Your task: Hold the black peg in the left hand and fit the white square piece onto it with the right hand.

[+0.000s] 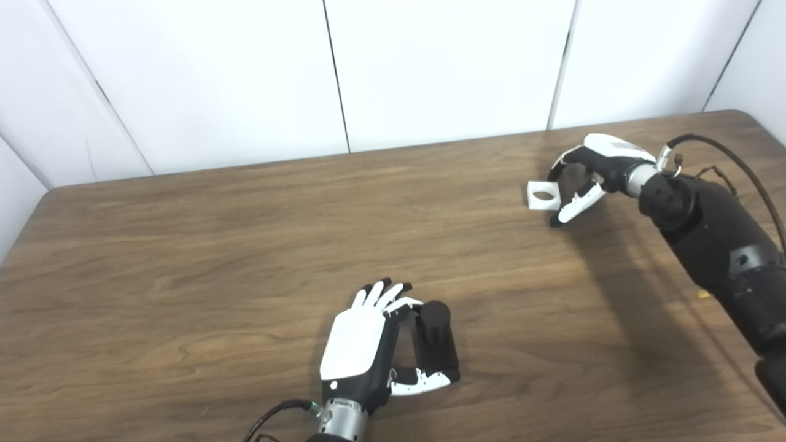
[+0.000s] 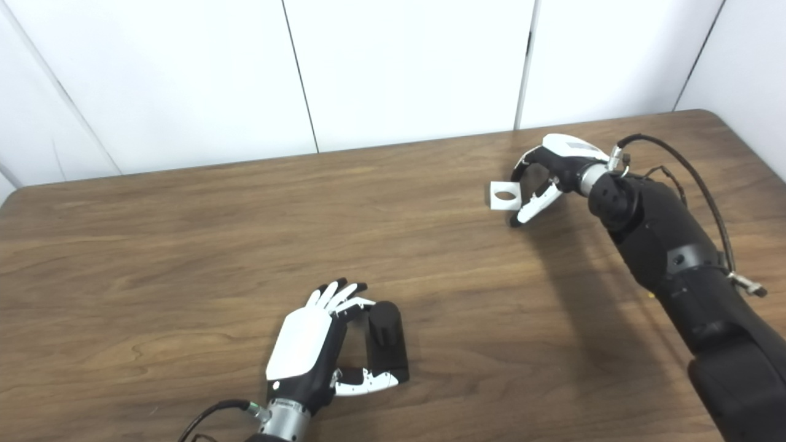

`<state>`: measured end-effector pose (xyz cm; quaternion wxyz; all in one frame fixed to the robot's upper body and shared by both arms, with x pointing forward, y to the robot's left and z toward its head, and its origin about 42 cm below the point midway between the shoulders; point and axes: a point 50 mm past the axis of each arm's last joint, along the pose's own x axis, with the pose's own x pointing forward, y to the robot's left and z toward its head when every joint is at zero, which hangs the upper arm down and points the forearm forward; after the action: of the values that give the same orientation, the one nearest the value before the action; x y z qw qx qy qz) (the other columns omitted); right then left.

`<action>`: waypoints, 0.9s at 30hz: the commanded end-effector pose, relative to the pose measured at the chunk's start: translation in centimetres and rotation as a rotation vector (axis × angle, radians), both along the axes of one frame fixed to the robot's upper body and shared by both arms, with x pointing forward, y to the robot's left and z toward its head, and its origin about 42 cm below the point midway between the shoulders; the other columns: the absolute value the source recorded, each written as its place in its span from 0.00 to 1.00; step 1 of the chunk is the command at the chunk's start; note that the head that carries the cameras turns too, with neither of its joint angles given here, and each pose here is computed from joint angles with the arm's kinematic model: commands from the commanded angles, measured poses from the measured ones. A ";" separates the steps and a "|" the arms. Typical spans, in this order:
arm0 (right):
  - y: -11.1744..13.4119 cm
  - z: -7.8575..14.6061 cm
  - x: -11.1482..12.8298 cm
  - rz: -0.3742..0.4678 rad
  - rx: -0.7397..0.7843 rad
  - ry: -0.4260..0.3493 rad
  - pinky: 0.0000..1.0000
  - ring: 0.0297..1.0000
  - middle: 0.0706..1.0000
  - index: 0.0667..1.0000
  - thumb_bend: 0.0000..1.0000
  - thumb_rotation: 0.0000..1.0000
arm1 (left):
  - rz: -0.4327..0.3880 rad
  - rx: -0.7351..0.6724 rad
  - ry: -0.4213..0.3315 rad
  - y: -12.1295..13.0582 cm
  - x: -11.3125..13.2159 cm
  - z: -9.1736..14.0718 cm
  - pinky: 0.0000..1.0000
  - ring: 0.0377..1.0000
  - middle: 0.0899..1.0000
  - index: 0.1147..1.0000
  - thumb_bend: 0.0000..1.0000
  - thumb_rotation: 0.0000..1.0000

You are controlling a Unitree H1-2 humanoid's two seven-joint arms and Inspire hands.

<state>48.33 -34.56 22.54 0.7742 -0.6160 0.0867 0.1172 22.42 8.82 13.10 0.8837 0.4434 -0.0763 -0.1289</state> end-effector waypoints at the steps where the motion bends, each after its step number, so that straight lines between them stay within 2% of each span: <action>1: 0.4 2.4 1.0 -0.006 0.001 -0.070 0.85 0.94 0.87 0.68 0.96 0.31 | -0.018 0.026 0.038 -0.6 -0.6 -0.9 0.98 0.97 0.89 0.59 0.74 0.32; 19: 1.6 2.3 1.8 0.011 0.013 -0.076 0.87 0.96 0.89 0.68 0.98 0.34 | -0.015 0.015 0.045 -1.0 -0.7 -1.0 1.00 0.98 0.89 0.60 0.74 0.31; 27: 2.6 2.0 2.1 0.013 0.019 -0.074 0.86 0.96 0.90 0.67 0.94 0.30 | -0.019 0.018 0.045 -1.3 -0.8 -0.8 1.00 0.98 0.90 0.60 0.74 0.32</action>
<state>49.17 -33.27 22.25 0.7773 -0.6142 0.0831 0.1080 22.36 8.70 13.10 0.8823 0.4468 -0.0762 -0.1271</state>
